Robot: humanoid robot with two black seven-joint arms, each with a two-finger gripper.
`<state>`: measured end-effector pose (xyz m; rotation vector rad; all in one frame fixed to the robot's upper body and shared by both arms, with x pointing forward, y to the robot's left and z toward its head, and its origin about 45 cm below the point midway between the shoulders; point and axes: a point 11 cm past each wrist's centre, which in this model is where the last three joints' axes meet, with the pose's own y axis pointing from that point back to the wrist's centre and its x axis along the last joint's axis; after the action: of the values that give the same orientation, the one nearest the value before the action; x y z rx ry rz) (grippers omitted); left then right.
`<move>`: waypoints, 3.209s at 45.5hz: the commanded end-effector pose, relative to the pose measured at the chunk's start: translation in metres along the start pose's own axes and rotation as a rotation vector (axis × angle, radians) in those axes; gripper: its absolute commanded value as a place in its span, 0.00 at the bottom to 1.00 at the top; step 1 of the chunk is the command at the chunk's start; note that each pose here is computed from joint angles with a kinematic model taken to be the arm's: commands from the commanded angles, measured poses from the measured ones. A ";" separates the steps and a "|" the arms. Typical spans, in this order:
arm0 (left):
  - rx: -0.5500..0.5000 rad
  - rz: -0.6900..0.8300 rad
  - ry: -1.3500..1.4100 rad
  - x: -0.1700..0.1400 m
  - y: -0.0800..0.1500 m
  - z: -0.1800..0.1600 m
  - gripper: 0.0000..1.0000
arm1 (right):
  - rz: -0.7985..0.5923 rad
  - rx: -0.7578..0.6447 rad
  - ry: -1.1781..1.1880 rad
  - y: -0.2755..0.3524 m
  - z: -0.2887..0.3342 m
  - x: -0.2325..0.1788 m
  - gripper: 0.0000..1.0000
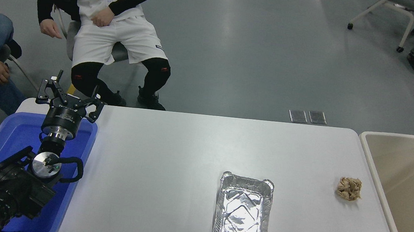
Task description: Pick up paper cup place in dustbin
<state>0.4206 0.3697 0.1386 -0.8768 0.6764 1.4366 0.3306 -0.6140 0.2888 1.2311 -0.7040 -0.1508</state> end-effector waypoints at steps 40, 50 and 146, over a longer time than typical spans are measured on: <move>-0.002 -0.001 0.001 0.000 0.000 0.000 0.99 | 0.440 -0.015 -0.130 -0.130 -0.001 -0.082 0.00; -0.001 -0.002 0.000 0.000 0.000 0.000 0.99 | 0.415 0.004 -0.154 -0.140 -0.008 -0.096 0.00; 0.002 -0.002 -0.001 0.000 0.000 0.000 0.99 | 0.111 0.180 -0.001 -0.052 -0.065 -0.083 0.99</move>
<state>0.4206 0.3695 0.1387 -0.8770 0.6753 1.4350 0.3042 -0.5710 0.1729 1.2571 -0.9079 0.0341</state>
